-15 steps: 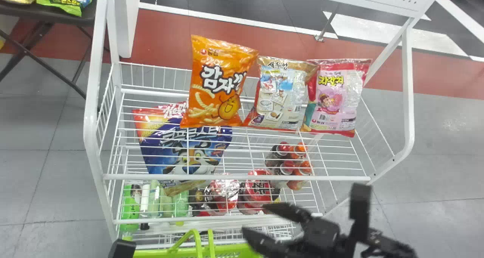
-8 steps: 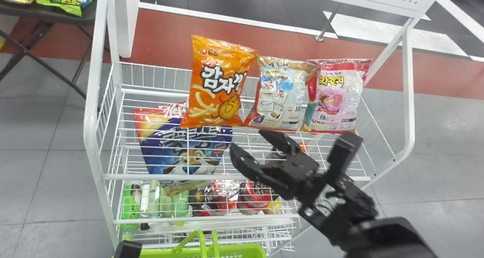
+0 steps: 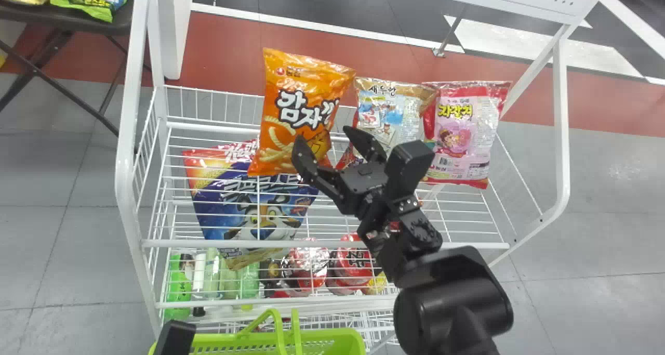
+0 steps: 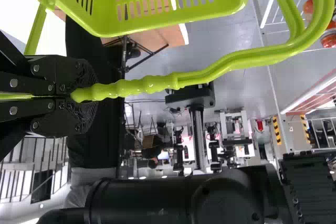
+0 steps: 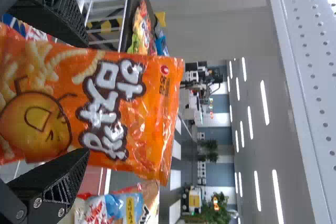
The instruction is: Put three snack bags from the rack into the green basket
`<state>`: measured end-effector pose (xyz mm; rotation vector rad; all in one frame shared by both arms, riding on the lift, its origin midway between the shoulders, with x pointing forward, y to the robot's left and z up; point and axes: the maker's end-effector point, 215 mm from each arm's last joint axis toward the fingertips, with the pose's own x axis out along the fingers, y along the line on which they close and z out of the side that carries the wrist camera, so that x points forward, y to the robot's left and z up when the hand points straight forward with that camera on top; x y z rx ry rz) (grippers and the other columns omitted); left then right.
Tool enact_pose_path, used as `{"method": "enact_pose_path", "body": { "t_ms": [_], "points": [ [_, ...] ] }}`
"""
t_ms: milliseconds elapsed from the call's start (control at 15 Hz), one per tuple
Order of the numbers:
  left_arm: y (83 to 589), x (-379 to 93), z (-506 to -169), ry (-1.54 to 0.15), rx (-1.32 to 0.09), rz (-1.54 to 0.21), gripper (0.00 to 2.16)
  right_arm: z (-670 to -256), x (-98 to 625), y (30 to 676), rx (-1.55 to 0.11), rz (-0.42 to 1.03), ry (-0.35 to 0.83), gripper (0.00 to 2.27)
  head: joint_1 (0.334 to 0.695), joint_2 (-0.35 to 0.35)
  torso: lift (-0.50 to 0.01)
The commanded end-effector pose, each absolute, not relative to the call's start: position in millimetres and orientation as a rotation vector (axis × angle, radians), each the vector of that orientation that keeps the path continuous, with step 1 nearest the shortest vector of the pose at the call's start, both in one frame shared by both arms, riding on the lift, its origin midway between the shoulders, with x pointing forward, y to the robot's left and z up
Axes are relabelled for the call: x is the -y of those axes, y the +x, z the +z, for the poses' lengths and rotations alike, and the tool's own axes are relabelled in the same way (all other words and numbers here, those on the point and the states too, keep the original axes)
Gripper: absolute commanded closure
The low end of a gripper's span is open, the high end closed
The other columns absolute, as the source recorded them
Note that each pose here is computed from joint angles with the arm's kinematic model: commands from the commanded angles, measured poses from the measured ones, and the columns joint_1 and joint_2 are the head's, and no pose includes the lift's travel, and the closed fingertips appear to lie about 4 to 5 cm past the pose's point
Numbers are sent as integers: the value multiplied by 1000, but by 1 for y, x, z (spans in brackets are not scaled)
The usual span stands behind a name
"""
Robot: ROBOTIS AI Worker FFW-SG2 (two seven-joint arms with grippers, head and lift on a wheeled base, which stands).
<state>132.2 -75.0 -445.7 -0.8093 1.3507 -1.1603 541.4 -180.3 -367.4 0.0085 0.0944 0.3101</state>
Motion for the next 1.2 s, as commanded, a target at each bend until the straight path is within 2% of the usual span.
{"method": "enact_pose_path", "body": {
  "t_ms": [0, 133, 200, 267, 333, 467, 533, 667, 1133],
  "points": [
    [133, 75, -444, -814, -1347, -1162, 1470, -385, 181, 562, -154, 303, 10, 113, 695, -350, 0],
    [133, 76, -444, -812, -1349, -1164, 1470, -390, 176, 569, -167, 313, 6, 120, 695, -350, 0],
    [133, 76, -445, -811, -1349, -1162, 1470, -396, 174, 572, -184, 327, 10, 205, 695, -350, 0],
    [133, 76, -445, -812, -1349, -1163, 1470, -404, 168, 572, -217, 359, 21, 383, 695, -350, 0],
    [134, 76, -445, -812, -1351, -1163, 1470, -408, 163, 571, -238, 385, 25, 680, 695, -350, 0],
    [134, 76, -446, -815, -1352, -1164, 1470, -423, 154, 566, -311, 433, 43, 1497, 695, -350, 0],
    [133, 77, -446, -819, -1355, -1165, 1470, -433, 147, 560, -380, 476, 57, 1646, 695, -350, 0],
    [132, 76, -447, -827, -1360, -1163, 1470, -422, 134, 550, -379, 505, 46, 1997, 695, -350, 0],
    [121, 77, -446, -847, -1371, -1167, 1470, -388, 119, 494, -319, 582, 46, 2071, 695, -339, 0]
  ]
}}
